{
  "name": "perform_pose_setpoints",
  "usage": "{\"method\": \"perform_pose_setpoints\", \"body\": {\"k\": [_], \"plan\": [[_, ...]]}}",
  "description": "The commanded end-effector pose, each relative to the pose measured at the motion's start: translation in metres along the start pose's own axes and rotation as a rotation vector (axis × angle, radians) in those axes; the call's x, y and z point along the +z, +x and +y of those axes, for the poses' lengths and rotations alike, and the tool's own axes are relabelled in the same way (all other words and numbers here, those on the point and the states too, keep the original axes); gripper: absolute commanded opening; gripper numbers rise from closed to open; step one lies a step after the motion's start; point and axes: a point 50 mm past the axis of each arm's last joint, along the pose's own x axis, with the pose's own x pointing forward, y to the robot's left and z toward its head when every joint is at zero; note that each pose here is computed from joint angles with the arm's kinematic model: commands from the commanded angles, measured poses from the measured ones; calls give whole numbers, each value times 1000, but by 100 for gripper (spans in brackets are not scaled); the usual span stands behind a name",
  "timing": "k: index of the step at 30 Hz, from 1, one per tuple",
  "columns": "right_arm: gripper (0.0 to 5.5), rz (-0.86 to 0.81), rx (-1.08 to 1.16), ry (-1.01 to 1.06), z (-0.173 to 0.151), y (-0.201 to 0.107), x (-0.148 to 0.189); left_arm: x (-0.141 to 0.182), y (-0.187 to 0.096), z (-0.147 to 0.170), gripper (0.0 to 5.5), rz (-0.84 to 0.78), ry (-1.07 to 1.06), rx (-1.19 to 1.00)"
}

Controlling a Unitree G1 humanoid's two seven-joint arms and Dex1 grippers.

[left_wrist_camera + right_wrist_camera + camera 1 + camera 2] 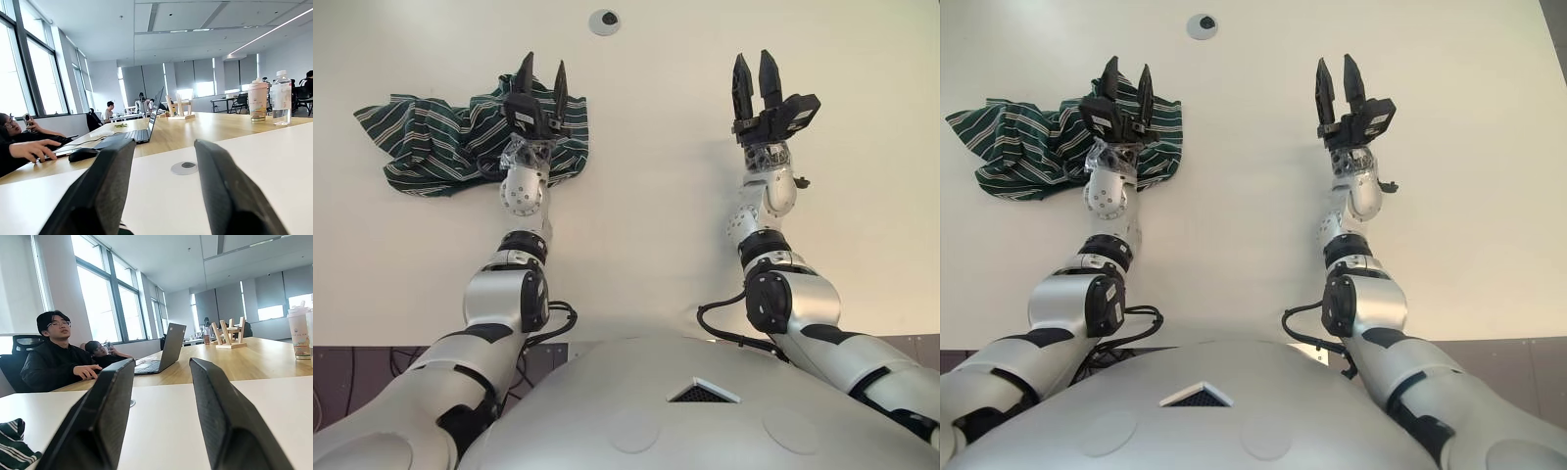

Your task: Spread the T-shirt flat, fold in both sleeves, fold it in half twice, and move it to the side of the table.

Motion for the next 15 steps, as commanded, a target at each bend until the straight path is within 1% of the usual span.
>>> {"method": "perform_pose_setpoints", "body": {"k": [1, 14, 15], "plan": [[202, 53, -26, 63, 6, -19, -14, -6, -10, -4, 219, 32, -6, -8], [202, 52, -1, 50, 10, -20, -14, -8, -10, -1, 219, 51, 33, 35], [224, 52, 0, 52, 10, -20, -14, -8, -10, -1, 222, 52, 34, 36]]}}
